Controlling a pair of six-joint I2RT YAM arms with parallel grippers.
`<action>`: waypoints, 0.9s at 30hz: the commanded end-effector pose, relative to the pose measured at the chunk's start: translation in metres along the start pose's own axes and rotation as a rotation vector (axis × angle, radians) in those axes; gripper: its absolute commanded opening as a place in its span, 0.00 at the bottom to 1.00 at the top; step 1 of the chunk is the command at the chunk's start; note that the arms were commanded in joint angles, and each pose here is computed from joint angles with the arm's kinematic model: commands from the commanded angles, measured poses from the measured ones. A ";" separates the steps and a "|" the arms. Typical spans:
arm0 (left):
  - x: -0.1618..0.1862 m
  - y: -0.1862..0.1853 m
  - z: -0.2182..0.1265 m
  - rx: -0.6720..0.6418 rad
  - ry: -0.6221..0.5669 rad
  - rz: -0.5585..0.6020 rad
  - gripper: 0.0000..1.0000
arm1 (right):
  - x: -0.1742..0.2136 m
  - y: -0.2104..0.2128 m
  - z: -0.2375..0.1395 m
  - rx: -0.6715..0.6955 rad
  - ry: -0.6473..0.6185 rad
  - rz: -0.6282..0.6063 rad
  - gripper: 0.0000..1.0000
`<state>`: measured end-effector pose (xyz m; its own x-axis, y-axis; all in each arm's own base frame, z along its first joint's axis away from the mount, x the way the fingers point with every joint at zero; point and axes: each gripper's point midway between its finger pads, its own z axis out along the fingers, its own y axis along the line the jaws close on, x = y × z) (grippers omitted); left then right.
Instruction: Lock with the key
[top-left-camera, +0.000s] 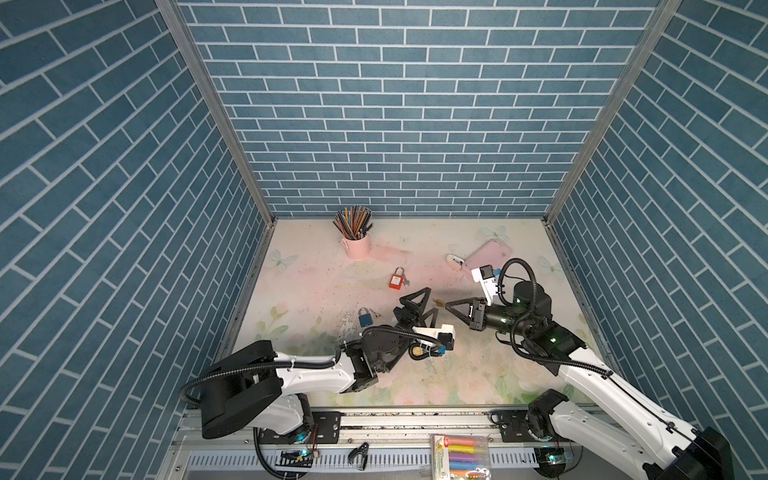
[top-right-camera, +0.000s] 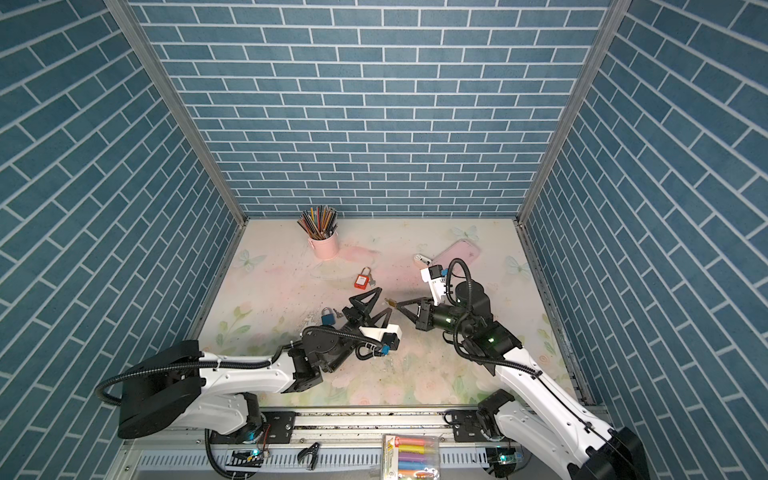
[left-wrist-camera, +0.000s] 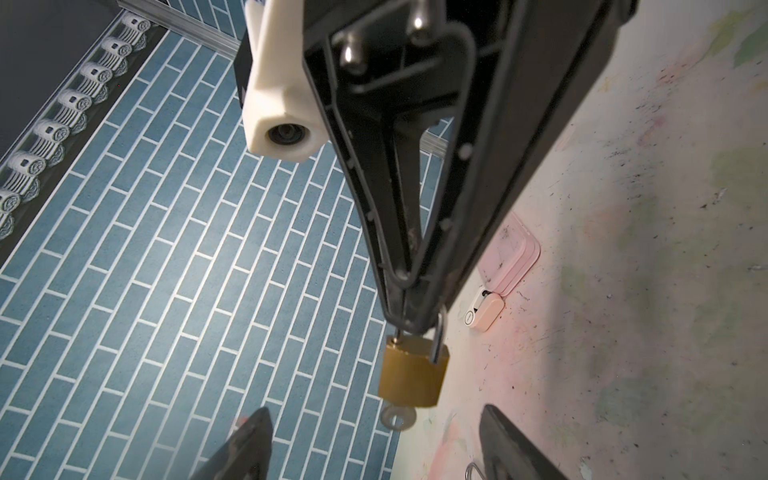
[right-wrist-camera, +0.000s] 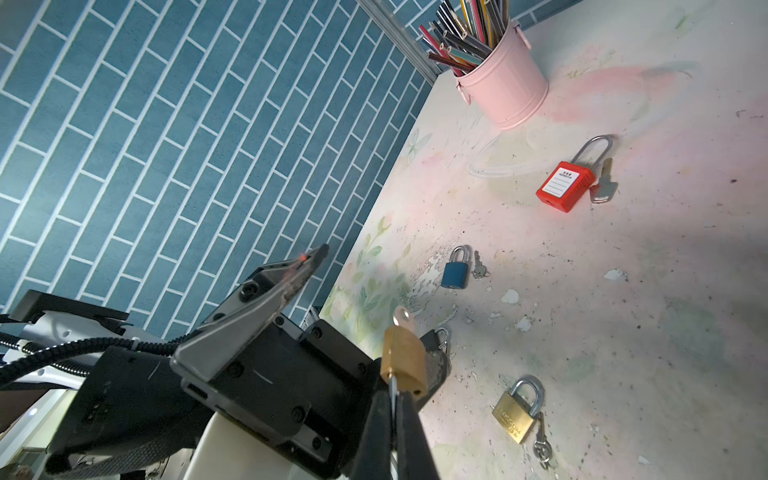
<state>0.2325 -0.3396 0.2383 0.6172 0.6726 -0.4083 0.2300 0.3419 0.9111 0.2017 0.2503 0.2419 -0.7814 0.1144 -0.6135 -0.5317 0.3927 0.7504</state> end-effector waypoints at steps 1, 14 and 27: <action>-0.011 0.015 0.004 -0.050 -0.026 -0.051 0.79 | -0.013 0.014 -0.001 -0.036 -0.027 -0.019 0.00; -0.013 0.007 0.011 -0.019 -0.020 -0.003 0.72 | -0.007 0.013 0.001 -0.061 -0.011 0.028 0.00; -0.012 0.002 0.017 0.004 -0.019 0.033 0.55 | -0.002 0.012 0.000 -0.069 0.002 0.038 0.00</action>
<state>0.2365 -0.3538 0.2373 0.6258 0.6749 -0.3909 0.2327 0.3168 0.9195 0.1993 0.2550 0.2455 -0.8013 0.1125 -0.5876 -0.5204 0.3534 0.7774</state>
